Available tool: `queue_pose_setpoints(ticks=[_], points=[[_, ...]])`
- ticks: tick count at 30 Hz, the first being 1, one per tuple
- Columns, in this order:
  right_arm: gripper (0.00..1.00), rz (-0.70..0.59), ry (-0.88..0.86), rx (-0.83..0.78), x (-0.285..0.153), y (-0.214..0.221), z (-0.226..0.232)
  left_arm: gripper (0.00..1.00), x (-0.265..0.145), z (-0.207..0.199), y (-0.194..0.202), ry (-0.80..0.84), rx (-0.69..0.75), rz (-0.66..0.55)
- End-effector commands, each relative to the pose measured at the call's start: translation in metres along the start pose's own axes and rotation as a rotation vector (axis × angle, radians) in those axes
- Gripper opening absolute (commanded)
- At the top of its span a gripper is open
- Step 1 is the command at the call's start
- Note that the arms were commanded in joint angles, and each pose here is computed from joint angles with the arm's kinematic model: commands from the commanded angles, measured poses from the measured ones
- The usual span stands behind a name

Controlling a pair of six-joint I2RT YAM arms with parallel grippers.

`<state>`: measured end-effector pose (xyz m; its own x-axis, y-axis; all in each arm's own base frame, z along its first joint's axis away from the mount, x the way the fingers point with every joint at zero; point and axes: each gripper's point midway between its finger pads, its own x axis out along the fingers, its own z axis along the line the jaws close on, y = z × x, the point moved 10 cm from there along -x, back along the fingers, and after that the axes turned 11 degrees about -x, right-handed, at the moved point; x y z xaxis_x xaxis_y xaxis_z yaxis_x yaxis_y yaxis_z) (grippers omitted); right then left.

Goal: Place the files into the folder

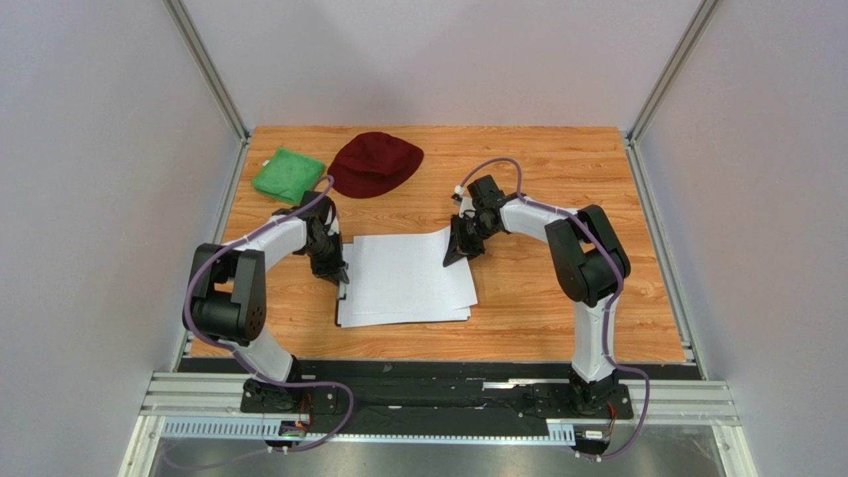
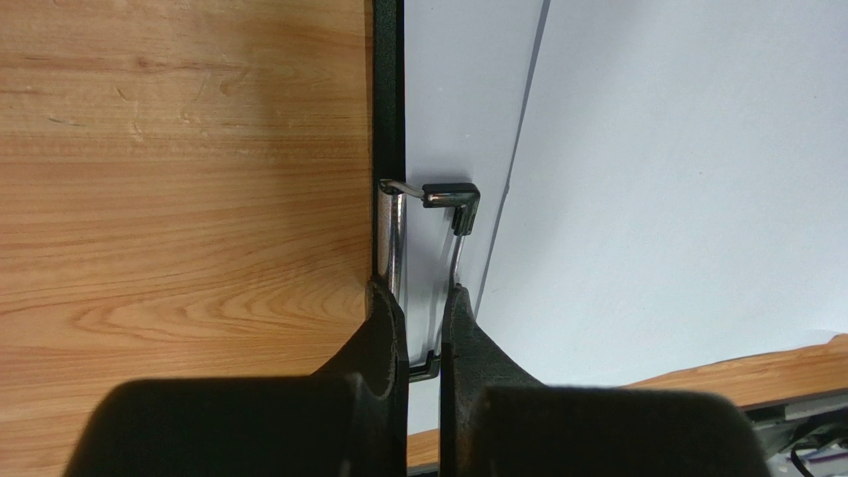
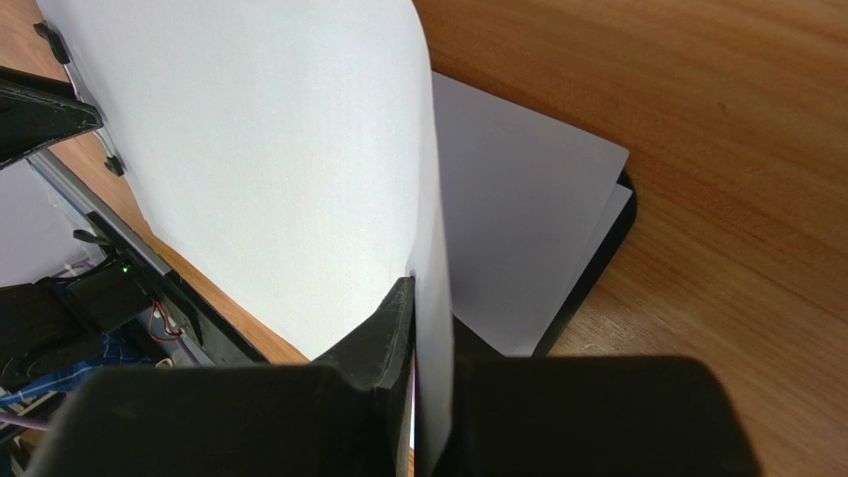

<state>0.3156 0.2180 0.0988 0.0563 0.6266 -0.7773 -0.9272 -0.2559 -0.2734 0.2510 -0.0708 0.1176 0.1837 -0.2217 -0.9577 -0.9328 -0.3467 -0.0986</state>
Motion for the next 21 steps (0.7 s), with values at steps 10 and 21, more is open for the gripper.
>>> queue_pose_setpoints(ticks=[10,21], points=[[0.43,-0.024,0.107,-0.131,-0.024,-0.004,0.027,0.0,-0.005,-0.007,-0.008,0.104,-0.045,-0.054],[0.56,-0.03,0.151,-0.175,-0.051,0.0,0.035,0.0,-0.001,-0.006,-0.01,0.077,-0.056,-0.042]])
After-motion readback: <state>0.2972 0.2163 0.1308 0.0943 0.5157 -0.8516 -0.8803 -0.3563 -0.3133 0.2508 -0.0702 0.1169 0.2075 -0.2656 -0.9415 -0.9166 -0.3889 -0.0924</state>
